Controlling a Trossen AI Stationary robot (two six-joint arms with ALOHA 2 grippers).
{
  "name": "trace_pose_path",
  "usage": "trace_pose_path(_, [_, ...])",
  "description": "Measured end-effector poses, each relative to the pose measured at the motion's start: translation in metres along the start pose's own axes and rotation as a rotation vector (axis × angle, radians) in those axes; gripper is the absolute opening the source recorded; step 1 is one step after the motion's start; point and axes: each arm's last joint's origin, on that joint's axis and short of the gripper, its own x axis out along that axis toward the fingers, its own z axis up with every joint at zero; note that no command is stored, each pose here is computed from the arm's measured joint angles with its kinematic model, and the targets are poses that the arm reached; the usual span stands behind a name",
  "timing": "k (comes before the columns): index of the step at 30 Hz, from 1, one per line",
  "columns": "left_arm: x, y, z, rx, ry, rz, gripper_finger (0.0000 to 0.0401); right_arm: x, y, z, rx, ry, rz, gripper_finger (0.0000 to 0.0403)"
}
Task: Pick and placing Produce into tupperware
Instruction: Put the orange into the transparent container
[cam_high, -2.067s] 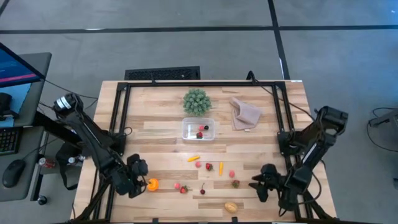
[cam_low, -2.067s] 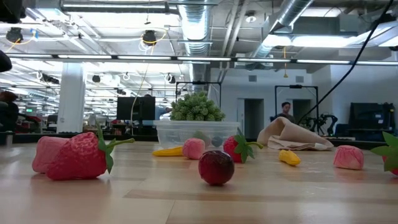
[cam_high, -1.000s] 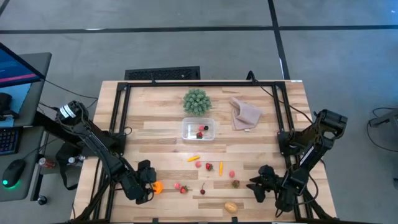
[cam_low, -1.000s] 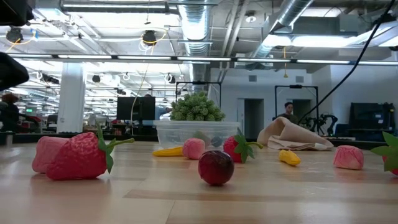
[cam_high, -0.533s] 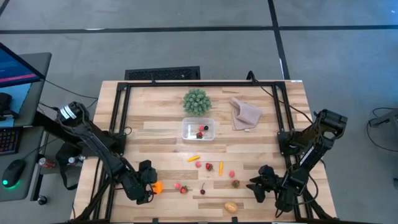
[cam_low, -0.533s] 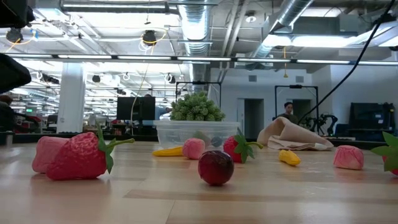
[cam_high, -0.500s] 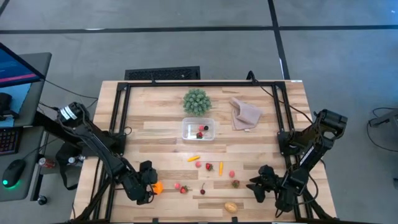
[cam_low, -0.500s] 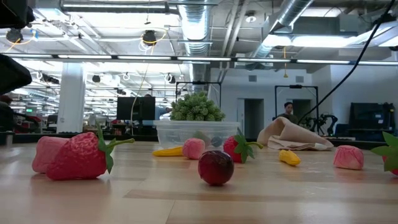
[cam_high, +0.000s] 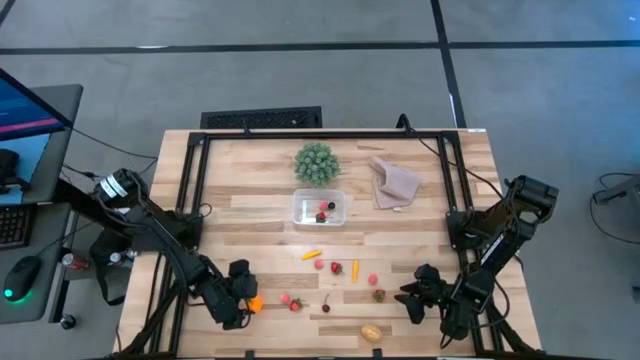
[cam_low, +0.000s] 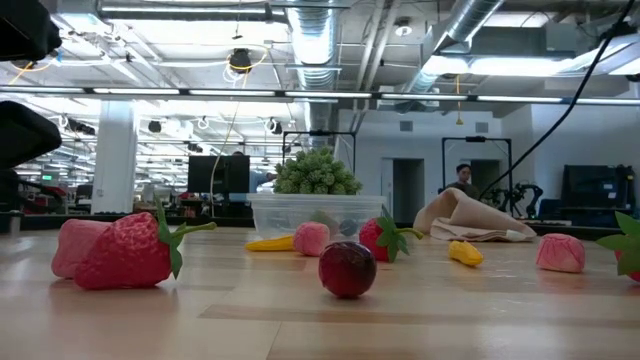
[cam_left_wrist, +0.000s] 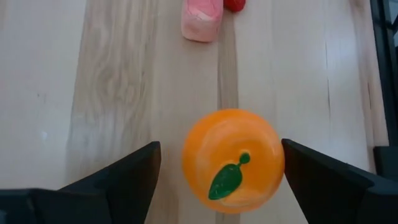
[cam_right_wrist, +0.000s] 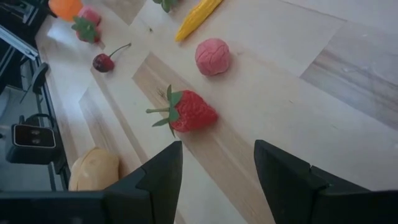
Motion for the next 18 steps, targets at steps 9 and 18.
trace_pose_path(9, [-0.0002,0.0050,-0.0042,0.022,0.041,0.052,0.0318,0.0021,0.0004,0.0023,0.006,-0.007,-0.007,0.0193])
trace_pose_path(18, [0.0006,0.0084,-0.0023,0.021,0.042,0.071,0.0318,0.0025,0.0001,0.0028,-0.002,-0.009,-0.011,0.0193])
